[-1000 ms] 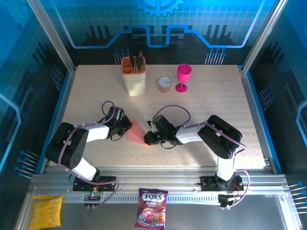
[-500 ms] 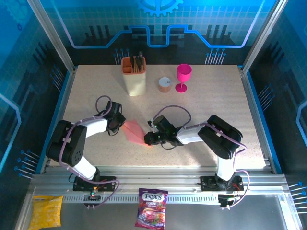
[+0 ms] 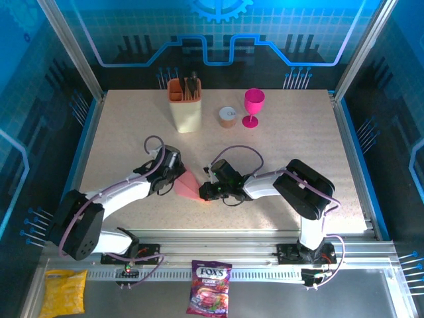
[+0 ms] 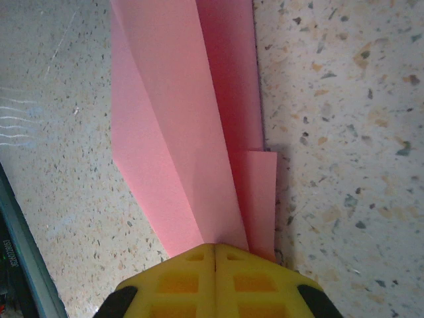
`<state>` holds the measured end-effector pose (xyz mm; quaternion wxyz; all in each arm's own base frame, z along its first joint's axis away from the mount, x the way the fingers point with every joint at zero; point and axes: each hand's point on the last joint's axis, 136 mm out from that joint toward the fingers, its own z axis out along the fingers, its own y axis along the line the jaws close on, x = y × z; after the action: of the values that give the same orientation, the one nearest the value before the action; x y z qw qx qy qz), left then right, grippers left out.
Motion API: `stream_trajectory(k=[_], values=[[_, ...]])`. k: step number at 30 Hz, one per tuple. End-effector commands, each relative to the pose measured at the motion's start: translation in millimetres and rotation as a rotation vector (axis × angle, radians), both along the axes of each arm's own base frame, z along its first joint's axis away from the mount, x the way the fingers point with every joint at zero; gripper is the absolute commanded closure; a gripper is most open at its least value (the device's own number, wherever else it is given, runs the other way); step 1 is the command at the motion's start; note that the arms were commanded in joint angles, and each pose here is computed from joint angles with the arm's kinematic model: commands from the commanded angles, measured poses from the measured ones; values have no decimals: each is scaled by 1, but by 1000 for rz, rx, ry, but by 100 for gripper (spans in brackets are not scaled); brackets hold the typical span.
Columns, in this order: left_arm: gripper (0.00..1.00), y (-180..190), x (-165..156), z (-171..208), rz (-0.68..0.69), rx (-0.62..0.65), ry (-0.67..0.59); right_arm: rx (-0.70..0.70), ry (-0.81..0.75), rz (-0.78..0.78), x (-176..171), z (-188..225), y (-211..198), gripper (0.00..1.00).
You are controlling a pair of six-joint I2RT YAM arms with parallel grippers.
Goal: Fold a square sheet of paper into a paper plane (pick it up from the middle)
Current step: Fourth fold the wing at the center of the table.
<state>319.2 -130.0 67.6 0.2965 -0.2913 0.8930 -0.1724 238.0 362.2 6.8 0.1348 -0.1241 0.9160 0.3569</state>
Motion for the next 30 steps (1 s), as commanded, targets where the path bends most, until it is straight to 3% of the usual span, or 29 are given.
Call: stream_trajectory(k=[1,10,19,25,30], values=[[100,8,-15,-33,66,12,81,-419,280,-12,-67,-91,-91,100],[100,41,-17,-60,203,149,176,-433,299,-15,-70,-94,-98,100],[100,63,0,-56,267,172,211,-429,312,-19,-74,-99,-103,100],[100,32,2,-15,150,101,66,-421,317,-18,-74,-99,-100,100],[100,-3,-5,-11,64,28,15,-421,317,-14,-73,-98,-99,100]])
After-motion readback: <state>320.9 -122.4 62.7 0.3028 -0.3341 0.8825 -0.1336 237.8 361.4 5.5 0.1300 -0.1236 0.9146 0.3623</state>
